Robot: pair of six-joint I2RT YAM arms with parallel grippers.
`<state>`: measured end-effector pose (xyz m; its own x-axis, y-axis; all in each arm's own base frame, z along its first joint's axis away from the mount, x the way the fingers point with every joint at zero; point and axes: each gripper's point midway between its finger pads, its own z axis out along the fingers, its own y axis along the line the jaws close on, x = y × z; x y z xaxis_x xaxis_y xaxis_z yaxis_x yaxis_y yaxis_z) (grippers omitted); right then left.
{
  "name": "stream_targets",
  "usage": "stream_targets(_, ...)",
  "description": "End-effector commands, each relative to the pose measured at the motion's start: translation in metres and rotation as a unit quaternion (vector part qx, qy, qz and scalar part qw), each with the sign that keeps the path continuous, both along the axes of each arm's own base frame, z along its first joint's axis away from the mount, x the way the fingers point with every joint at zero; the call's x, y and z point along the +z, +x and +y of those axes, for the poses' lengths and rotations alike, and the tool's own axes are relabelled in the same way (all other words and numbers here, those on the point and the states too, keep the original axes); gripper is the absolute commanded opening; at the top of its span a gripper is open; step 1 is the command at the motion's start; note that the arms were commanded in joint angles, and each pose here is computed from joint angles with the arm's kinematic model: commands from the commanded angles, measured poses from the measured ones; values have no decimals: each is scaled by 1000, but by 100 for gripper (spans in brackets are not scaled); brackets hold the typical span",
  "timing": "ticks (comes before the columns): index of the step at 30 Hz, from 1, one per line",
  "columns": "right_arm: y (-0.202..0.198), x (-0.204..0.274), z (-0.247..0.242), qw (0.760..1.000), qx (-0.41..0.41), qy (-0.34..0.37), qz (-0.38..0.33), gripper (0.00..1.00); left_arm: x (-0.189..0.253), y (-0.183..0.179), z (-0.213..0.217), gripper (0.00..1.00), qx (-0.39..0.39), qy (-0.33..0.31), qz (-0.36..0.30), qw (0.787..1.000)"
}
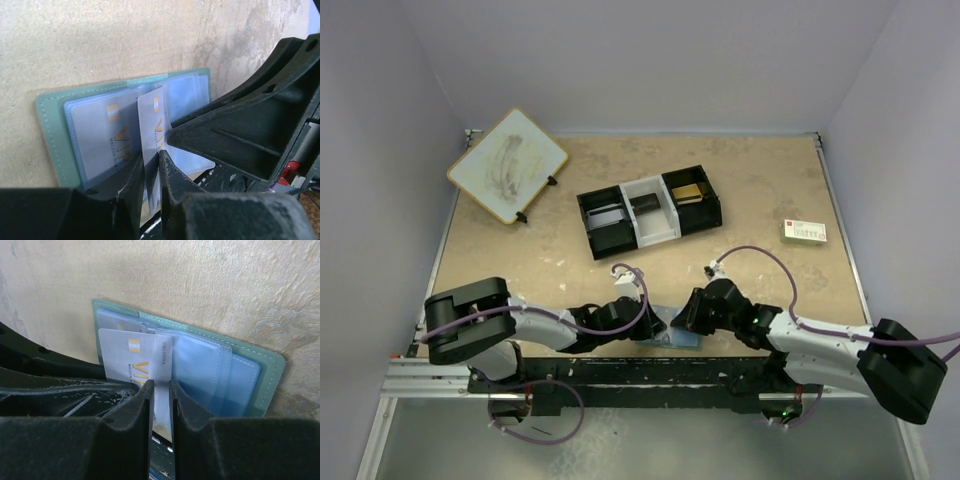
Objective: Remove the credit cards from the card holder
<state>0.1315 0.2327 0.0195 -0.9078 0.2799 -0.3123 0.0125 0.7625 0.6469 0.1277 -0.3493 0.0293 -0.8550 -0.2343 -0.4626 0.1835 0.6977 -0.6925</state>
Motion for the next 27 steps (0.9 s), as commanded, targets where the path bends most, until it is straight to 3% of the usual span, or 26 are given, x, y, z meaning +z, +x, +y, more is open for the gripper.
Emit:
stream_targets(1,-5,-7,-5,1000,-8,5,11,21,8,1,-16,17,-18,-16,-5,1000)
stream_targets(6,-6,-8,-9,1000,-14,1,11,21,9,1,-20,17,-16,-27,-3,1000)
stream_targets(20,-3,-5,-11,1000,-20,-3,4,22,16,12,4,0,23,4,-26,999)
stream_targets(27,7,14,-2,999,-13,10,-28,26,21,14,14,0,35,2,-37,999)
